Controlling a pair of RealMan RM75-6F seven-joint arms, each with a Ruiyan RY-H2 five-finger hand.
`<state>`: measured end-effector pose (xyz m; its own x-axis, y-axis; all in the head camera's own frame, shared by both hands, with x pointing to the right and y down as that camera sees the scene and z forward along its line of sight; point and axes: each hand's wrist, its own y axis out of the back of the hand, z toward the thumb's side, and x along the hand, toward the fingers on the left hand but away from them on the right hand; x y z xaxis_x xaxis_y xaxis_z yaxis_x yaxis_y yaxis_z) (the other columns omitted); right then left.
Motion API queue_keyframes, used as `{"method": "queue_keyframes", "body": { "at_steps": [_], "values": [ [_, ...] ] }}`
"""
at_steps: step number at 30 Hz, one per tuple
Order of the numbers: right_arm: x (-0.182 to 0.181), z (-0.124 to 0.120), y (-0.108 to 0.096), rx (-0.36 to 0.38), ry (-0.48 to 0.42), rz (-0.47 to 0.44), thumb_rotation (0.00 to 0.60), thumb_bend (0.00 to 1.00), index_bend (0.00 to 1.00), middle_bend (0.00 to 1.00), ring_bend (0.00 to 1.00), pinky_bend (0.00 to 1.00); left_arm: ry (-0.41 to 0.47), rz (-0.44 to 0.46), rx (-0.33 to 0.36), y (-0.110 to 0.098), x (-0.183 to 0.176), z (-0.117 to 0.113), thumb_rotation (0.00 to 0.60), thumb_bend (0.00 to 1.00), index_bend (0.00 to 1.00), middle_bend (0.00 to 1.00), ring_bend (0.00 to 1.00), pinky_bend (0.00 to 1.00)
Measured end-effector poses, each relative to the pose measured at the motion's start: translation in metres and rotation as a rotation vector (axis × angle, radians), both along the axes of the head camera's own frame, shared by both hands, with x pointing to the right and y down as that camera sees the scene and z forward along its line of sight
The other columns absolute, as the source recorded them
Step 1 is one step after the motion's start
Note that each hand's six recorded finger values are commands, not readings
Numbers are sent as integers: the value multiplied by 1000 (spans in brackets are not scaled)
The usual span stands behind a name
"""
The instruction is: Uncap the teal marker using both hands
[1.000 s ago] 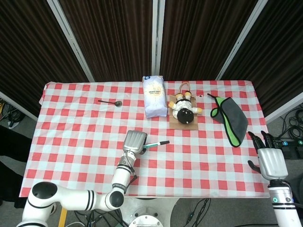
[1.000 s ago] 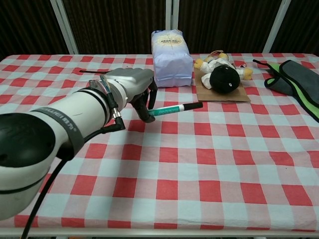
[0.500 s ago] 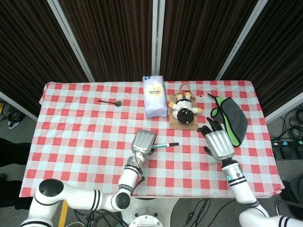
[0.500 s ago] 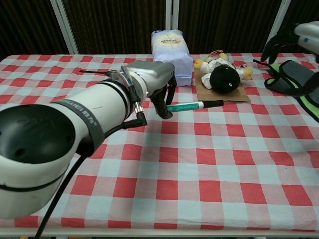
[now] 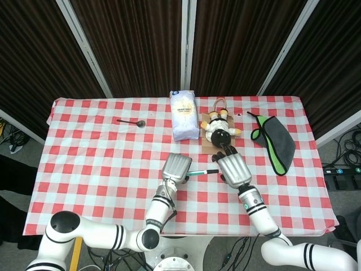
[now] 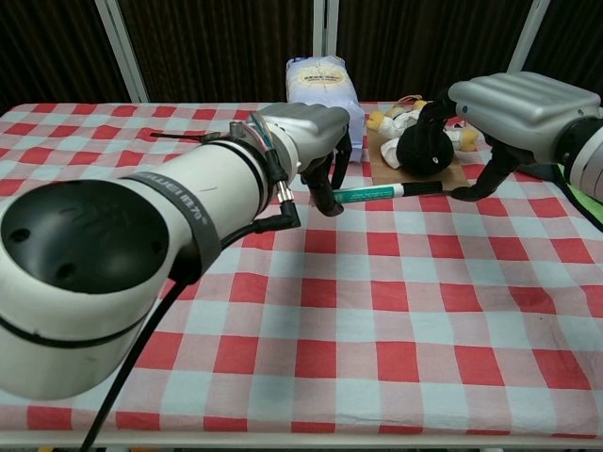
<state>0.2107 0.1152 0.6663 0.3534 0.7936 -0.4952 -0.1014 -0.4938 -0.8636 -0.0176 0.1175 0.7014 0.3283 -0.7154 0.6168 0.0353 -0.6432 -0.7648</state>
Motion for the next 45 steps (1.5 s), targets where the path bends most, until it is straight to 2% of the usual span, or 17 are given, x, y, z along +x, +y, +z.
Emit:
{"method": "queue_keyframes", "body": {
  "at_steps": [10, 19, 45],
  "values": [
    [-26, 13, 2, -10, -21, -34, 600, 93, 471, 435, 165, 243, -9, -6, 3, -1, -3, 2, 600, 380, 615, 616, 513, 633],
    [-29, 17, 1, 3, -34, -26, 600, 92, 527, 477, 210, 263, -12, -9, 5, -2, -4, 0, 600, 381, 615, 616, 513, 633],
    [-31, 26, 2, -1, -44, -6, 600, 89, 531, 478, 211, 261, 2, -26, -6, 0, -6, -6, 600, 382, 615, 617, 513, 633]
  ]
}}
